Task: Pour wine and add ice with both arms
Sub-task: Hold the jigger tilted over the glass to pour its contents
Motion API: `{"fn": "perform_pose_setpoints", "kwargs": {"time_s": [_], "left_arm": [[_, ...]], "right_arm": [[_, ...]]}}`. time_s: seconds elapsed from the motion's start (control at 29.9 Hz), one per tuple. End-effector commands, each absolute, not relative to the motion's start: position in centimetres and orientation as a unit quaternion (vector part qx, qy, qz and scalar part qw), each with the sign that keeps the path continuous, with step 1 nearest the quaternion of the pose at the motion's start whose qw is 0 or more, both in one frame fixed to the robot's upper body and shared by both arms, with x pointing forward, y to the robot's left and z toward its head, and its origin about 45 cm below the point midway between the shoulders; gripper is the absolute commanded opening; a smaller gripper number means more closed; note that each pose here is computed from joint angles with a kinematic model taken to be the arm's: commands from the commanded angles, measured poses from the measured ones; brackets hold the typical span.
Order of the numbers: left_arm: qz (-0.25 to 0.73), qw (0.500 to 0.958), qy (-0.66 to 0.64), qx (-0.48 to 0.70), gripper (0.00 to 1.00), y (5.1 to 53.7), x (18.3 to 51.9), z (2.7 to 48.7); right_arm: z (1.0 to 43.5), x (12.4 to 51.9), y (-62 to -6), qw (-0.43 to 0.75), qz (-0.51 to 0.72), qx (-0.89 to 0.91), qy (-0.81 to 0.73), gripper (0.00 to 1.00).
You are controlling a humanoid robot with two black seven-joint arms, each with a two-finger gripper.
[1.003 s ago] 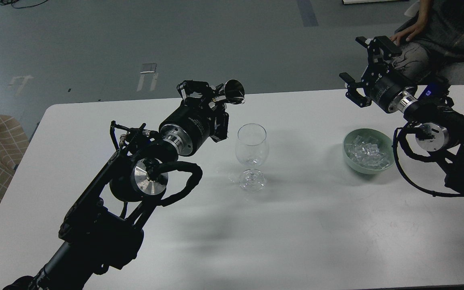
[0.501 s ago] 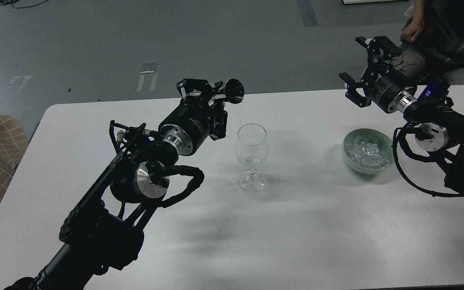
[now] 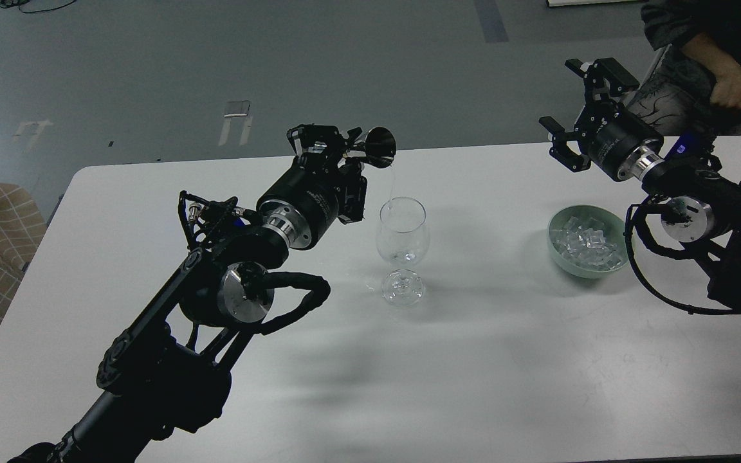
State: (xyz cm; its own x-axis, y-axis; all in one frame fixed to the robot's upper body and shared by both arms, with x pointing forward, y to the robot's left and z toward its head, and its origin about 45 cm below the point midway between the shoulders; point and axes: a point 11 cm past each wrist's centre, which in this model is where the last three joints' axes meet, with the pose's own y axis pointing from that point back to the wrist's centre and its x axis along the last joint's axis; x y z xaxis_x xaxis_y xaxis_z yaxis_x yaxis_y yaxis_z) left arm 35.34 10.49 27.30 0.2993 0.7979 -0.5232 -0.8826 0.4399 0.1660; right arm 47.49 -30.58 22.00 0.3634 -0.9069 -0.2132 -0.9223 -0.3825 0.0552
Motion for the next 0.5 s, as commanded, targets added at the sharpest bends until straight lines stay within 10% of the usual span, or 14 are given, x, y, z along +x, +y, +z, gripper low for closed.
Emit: {"fn": "perform_pose_setpoints", "kwargs": {"time_s": [0.0, 0.47], "left_arm": [[0.522, 0.805, 0.272, -0.075, 0.08, 10.28, 35.27, 27.34], [0.532, 0.808, 0.241, -0.073, 0.08, 10.51, 35.44, 27.63]], "right_arm": [[21.99, 47.49, -30.54, 0.037, 0.105, -0.825, 0.554, 1.00], [21.98, 47.49, -30.59, 0.037, 0.105, -0.825, 0.555, 1.00]]}}
